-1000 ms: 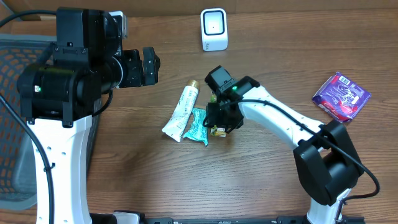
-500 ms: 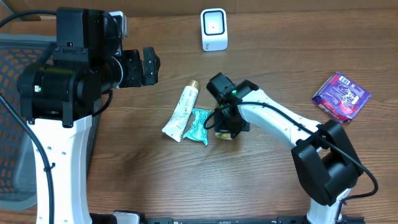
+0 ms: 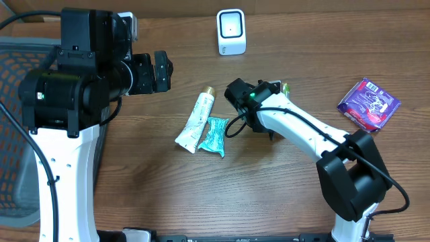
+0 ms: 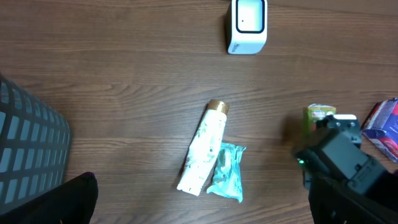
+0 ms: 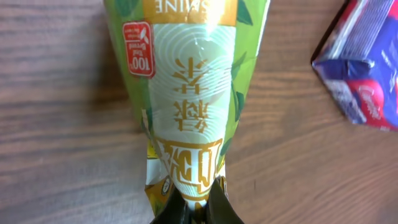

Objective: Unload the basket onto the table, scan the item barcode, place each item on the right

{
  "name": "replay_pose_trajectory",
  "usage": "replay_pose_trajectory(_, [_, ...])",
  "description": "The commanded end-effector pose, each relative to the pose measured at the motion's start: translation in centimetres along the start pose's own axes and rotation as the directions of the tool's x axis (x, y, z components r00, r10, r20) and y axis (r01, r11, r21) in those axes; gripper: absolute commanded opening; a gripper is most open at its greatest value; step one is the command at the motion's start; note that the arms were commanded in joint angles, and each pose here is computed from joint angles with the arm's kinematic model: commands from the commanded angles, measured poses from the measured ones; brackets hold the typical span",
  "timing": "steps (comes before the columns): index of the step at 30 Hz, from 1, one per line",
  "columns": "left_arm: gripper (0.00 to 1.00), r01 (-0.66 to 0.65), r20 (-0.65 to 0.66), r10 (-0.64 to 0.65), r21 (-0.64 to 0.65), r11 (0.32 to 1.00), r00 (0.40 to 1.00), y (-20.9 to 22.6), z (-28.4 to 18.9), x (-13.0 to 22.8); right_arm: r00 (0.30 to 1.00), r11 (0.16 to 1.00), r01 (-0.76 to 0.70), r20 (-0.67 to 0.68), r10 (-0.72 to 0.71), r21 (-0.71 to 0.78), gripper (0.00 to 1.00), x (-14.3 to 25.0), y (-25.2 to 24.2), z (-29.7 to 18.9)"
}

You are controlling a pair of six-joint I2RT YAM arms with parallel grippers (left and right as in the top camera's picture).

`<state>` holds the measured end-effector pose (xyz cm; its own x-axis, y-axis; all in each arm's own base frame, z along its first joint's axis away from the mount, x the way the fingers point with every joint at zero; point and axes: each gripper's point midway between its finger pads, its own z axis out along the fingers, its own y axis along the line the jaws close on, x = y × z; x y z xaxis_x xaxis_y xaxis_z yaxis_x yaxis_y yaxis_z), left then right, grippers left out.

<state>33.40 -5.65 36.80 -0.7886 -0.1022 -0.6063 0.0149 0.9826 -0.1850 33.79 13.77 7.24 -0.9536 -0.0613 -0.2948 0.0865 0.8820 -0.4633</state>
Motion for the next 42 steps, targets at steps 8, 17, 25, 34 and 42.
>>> replay_pose_trajectory(8, [0.99,-0.017,0.007,0.017,-0.004,1.000,1.000,0.1,0.0,-0.3,0.984,0.981,0.174,0.010,-0.176,0.088,0.04,0.4,2.0,3.0])
replay_pose_trajectory(17, [1.00,-0.017,0.007,0.017,-0.004,1.000,1.000,0.1,0.0,-0.3,0.967,0.967,0.253,-0.018,-0.254,-0.035,0.05,2.0,4.9,2.2])
replay_pose_trajectory(25, [0.99,-0.017,0.007,0.017,-0.004,1.000,1.000,0.1,0.0,-0.3,0.860,0.856,0.511,0.057,-0.508,-0.079,0.27,3.7,8.5,0.0])
replay_pose_trajectory(34, [1.00,-0.017,0.007,0.017,-0.004,1.000,1.000,0.1,0.0,-0.3,0.780,0.779,0.622,0.141,-0.609,-0.078,0.69,5.5,11.6,-2.4])
replay_pose_trajectory(42, [1.00,-0.017,0.007,0.017,-0.004,1.000,1.000,0.1,0.0,-0.3,0.951,0.913,0.301,0.159,-0.265,-0.275,0.72,0.7,8.7,-8.2])
